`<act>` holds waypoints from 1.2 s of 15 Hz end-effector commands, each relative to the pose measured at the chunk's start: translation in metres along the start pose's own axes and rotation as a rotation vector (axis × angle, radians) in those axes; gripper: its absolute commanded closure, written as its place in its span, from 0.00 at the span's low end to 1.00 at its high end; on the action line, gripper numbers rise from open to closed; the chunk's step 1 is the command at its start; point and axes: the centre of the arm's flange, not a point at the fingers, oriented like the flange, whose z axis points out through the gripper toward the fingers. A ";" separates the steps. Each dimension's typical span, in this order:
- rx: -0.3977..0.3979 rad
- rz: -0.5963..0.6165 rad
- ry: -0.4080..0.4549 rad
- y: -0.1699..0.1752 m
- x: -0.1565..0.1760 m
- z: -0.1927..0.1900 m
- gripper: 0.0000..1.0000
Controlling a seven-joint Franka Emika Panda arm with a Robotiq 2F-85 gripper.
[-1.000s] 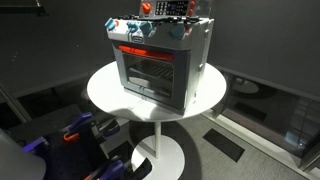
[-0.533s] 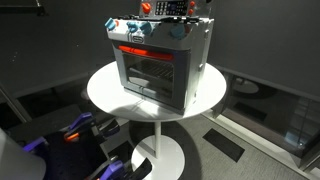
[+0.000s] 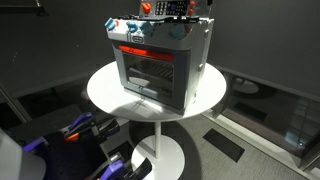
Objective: Press the orange button on the stove
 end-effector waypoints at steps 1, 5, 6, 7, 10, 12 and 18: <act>-0.009 0.014 0.027 -0.004 0.017 0.002 0.00; -0.003 0.008 0.035 -0.007 0.024 0.006 0.00; 0.001 0.005 0.037 -0.008 0.025 0.007 0.00; 0.003 0.003 0.040 -0.009 0.026 0.008 0.00; -0.004 -0.002 0.049 -0.011 0.032 0.011 0.00; -0.012 -0.003 0.056 -0.011 0.035 0.013 0.00; -0.017 -0.001 0.043 -0.009 0.035 0.014 0.00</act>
